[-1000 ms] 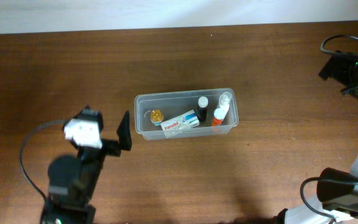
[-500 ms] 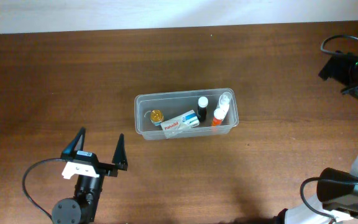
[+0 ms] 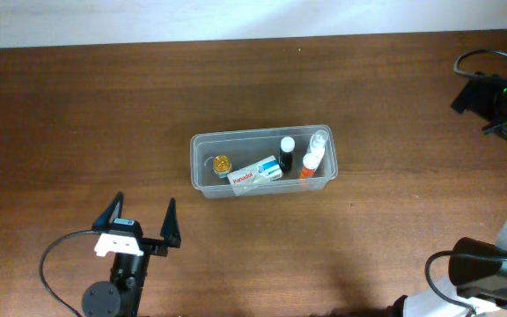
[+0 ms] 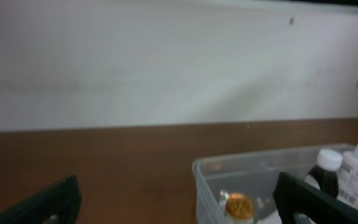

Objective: Pack container

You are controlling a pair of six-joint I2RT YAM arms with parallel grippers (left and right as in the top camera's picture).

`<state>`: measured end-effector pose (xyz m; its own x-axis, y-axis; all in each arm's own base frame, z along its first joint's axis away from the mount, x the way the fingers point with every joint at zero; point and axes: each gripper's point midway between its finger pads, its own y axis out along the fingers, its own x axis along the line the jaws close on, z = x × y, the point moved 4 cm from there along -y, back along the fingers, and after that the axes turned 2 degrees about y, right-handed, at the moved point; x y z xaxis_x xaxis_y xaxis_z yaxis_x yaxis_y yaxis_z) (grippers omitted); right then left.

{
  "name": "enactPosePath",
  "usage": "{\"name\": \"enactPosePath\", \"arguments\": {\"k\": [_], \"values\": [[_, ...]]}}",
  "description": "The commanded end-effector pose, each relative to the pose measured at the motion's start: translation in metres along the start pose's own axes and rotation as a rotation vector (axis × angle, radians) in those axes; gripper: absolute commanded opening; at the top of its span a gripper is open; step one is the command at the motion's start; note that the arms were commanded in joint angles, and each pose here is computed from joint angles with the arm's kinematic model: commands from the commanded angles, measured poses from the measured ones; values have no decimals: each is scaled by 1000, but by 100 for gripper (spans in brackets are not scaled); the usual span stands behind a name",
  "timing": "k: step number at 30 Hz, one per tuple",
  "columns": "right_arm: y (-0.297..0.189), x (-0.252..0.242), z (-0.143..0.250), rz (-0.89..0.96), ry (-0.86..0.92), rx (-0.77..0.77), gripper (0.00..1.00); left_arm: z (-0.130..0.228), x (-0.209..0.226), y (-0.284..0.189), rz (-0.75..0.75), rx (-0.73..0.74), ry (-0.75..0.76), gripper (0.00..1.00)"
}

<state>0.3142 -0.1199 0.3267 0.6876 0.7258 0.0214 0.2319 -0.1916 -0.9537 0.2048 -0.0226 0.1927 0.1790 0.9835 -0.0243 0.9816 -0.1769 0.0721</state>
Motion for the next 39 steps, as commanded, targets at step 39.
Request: {"name": "enactPosePath", "arguments": {"k": [39], "values": [[-11, -8, -1, 21, 9, -42, 98, 29, 4, -3, -27, 131, -26, 99]]}}
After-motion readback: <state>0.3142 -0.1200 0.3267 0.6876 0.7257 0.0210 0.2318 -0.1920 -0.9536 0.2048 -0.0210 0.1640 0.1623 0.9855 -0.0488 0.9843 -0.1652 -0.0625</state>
